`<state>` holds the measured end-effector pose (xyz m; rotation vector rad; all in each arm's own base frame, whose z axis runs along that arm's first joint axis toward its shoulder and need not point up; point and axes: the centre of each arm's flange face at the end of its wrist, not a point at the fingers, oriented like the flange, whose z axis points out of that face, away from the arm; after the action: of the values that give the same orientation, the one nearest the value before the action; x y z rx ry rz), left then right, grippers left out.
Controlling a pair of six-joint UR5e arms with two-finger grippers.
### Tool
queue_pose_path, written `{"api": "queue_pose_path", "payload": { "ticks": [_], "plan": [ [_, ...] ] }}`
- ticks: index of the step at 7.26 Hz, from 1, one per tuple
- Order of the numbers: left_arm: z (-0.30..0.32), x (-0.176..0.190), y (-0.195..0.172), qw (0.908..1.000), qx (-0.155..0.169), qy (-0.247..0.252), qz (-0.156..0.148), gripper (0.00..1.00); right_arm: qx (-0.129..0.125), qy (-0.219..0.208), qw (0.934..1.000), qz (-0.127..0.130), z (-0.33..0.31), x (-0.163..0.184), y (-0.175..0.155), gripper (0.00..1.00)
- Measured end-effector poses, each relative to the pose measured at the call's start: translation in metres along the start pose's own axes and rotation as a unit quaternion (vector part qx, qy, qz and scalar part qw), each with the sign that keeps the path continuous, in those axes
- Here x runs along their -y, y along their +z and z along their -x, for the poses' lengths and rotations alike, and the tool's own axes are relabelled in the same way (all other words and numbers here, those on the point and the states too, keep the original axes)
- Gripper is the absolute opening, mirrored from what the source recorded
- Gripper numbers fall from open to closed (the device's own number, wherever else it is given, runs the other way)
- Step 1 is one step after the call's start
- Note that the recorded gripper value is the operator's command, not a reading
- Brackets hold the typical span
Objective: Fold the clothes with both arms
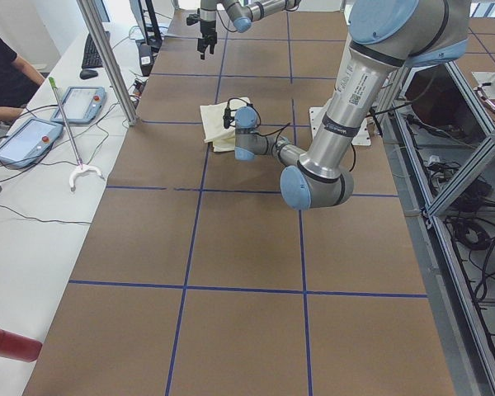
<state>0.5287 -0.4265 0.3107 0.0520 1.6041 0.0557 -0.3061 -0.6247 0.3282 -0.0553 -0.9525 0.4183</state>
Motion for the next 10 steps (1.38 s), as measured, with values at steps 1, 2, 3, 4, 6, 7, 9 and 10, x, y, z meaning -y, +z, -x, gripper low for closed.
{"api": "queue_pose_path", "payload": {
  "ticks": [1,2,3,4,6,7,9,10],
  "plan": [
    [0.007,-0.015,-0.015,0.9999,-0.009,-0.010,0.004,1.00,0.000,0.000,1.0000,0.000,0.000,0.000,0.000,1.00],
    [0.010,-0.035,-0.023,0.9994,-0.021,-0.025,0.013,1.00,0.000,0.000,1.0000,-0.001,0.000,0.000,0.000,1.00],
    [0.007,-0.058,-0.017,0.9984,-0.030,-0.037,0.030,1.00,-0.001,0.000,1.0000,-0.002,-0.001,0.000,0.000,1.00],
    [0.004,-0.075,-0.008,0.9975,-0.035,-0.045,0.041,1.00,-0.001,0.000,1.0000,-0.003,-0.001,0.001,0.000,1.00],
    [-0.005,-0.090,-0.004,0.9968,-0.044,-0.048,0.047,1.00,-0.002,0.000,1.0000,-0.004,-0.003,0.001,0.001,1.00],
    [-0.007,-0.097,-0.013,0.9966,-0.048,-0.046,0.049,1.00,-0.003,0.000,1.0000,-0.005,-0.003,0.001,0.001,1.00],
    [0.008,-0.099,-0.065,0.9973,-0.044,-0.042,0.042,1.00,0.002,-0.014,0.9998,-0.011,-0.006,0.006,-0.010,1.00],
    [0.022,-0.075,-0.106,0.9987,-0.034,-0.033,0.019,1.00,0.006,-0.027,0.9995,-0.017,-0.013,0.013,-0.021,1.00]
  ]
}}
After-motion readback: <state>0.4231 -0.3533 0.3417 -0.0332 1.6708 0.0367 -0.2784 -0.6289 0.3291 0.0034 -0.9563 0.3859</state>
